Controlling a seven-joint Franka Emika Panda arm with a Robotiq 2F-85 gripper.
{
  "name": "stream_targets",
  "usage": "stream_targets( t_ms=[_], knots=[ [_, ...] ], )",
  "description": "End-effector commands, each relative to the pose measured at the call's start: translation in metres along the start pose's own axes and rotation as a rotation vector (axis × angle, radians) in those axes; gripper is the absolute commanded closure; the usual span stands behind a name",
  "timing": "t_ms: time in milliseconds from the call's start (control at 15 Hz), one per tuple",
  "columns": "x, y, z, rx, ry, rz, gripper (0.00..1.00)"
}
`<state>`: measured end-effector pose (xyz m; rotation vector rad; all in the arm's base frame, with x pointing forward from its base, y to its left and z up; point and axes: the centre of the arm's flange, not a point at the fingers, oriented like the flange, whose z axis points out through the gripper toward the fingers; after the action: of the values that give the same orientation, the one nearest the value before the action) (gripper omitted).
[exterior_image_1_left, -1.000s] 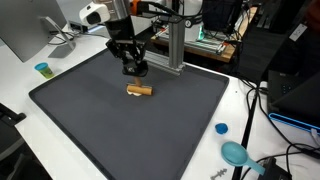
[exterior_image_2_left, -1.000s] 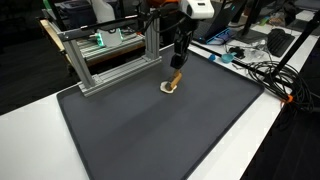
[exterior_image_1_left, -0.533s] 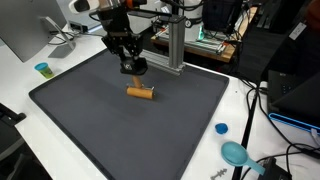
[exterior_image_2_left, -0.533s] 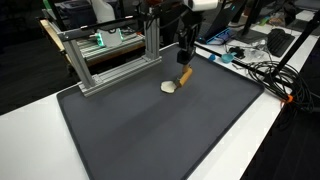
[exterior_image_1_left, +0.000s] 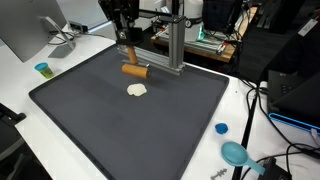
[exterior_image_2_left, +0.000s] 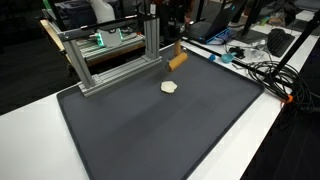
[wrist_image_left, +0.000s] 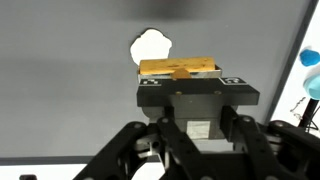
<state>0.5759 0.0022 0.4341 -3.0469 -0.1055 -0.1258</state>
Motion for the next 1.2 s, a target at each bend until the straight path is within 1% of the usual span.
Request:
stream_targets(
  t_ms=[0,67,200,267,333,400,467,533,800,1133],
  knots=[
    [-0.072,0.014,-0.057,0.028,0.051,0.138,0.79],
    [-0.086,0.019,-0.070,0.032,0.059,0.161,0.79],
    [-0.119,0.024,-0.091,0.024,0.045,0.182,0.79],
    [-0.139,0.026,-0.095,0.001,0.037,0.192,0.79],
    [-0.159,0.027,-0.098,-0.006,0.027,0.196,0.79],
    [-0.106,0.029,-0.082,0.010,0.019,0.171,0.54],
    [-0.122,0.030,-0.087,0.010,0.016,0.179,0.54],
    [-0.134,0.030,-0.090,0.010,0.019,0.183,0.79],
    [-0.153,0.036,-0.076,0.006,0.026,0.123,0.79],
    [-0.179,0.042,-0.056,0.004,-0.005,0.092,0.79]
  ],
)
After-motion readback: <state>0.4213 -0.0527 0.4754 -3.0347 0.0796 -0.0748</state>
